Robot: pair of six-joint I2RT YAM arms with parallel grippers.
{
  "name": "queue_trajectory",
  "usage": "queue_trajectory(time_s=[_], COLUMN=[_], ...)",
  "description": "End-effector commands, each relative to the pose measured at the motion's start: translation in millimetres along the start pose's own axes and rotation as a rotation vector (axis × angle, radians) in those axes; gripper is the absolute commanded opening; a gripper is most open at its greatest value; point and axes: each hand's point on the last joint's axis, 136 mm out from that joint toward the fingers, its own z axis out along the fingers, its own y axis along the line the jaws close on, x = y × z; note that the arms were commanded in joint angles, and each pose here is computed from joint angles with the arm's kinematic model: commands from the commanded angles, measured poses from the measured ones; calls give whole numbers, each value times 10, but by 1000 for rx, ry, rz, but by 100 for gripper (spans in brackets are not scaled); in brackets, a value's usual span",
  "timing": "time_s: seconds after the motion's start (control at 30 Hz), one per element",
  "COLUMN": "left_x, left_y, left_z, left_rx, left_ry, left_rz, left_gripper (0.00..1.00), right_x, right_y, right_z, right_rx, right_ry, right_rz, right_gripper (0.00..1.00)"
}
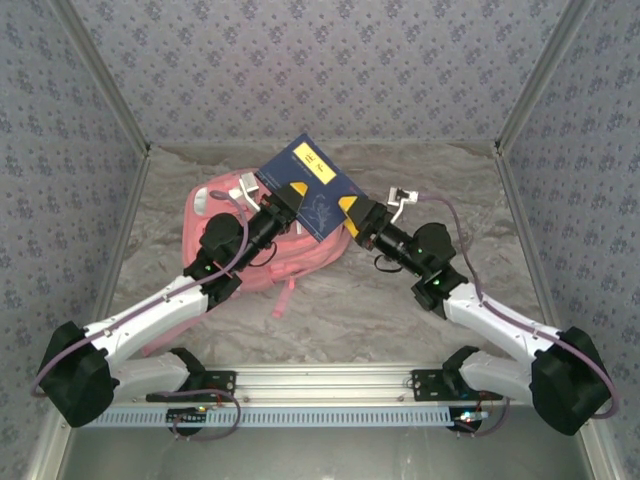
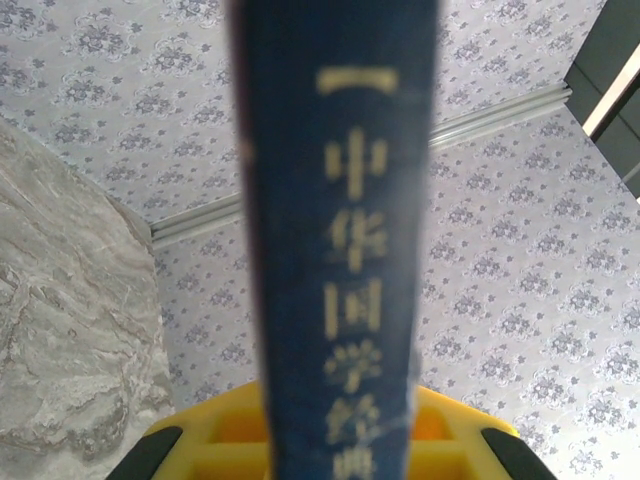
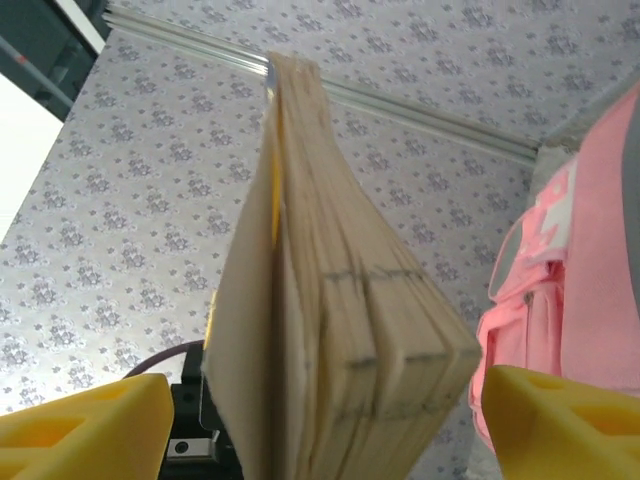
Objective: Pack the student bag
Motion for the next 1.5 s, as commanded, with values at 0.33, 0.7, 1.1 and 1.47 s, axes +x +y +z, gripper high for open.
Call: queue_trajectory(time_s=[0.33, 0.7, 1.1, 1.47], left_x=[-46, -47, 56, 129], left_y=[-84, 7, 429, 1250], left_z=[27, 24, -128, 34], left_rx=[56, 26, -309, -729], left_ry=[-39, -48, 111, 434], left_rz=[-32, -21, 264, 548], left_gripper=[0, 0, 58, 57], right_x=[-263, -220, -628, -825], right_y=[328, 237, -7, -653], right_z=[203, 216, -252, -1187], right_rx=[-147, -97, 95, 499], right_ry=[-106, -107, -158, -177], right_rz=[43, 53, -42, -81], right_gripper=[46, 0, 0, 0])
